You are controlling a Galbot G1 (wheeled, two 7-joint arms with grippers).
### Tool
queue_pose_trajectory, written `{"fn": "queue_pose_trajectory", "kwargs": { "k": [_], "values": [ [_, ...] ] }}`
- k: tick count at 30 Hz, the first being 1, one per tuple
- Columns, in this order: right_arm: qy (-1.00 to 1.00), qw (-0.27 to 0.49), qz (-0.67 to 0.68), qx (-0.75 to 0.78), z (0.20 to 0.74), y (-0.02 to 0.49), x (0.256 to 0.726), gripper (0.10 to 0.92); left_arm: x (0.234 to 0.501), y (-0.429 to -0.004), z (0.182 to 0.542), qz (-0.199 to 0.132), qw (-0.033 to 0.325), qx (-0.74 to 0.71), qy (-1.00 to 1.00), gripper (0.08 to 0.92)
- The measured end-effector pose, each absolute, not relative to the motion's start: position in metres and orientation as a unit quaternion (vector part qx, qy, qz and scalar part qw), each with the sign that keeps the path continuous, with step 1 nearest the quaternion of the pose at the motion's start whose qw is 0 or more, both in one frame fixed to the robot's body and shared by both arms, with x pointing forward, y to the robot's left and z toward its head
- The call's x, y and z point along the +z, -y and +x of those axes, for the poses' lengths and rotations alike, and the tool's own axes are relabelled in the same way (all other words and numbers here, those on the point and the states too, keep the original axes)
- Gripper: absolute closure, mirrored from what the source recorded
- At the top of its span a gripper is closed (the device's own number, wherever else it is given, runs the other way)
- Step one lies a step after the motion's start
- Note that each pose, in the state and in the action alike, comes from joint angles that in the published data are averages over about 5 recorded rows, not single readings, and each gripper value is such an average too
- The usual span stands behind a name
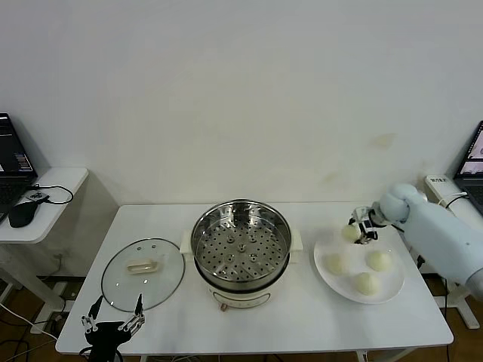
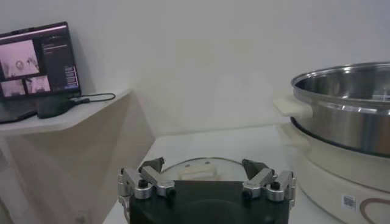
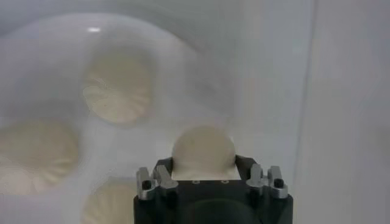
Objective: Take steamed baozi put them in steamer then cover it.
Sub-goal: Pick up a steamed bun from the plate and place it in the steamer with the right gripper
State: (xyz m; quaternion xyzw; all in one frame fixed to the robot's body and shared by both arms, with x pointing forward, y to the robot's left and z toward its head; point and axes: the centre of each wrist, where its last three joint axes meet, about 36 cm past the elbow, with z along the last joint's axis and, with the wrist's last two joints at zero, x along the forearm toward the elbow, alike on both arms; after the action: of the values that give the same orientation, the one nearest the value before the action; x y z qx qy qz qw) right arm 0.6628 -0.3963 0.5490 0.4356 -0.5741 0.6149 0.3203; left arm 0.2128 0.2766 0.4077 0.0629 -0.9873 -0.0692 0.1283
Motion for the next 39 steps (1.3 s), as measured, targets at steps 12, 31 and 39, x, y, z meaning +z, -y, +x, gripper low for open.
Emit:
{"fn": "queue_pose_trajectory", "kwargs": {
  "k": [12,31,39],
  "values": [
    [0.578,0.222,0.471,0.628,0.669,0.322,0.651,0.369,0.413,-0.279,0.215,0.061,0.121,-0.067,0.989,0.177],
    [0.445,0.098,0.582,0.673,0.672,0.131,0.664,0.365,0.415,-0.288,0.219,0.071,0.114,-0.067,0.989,0.177],
    [0.354,0.056,0.603,0.713,0.667,0.083,0.635,0.361,0.416,-0.293,0.217,0.077,0.117,-0.065,0.988,0.177]
  ]
}}
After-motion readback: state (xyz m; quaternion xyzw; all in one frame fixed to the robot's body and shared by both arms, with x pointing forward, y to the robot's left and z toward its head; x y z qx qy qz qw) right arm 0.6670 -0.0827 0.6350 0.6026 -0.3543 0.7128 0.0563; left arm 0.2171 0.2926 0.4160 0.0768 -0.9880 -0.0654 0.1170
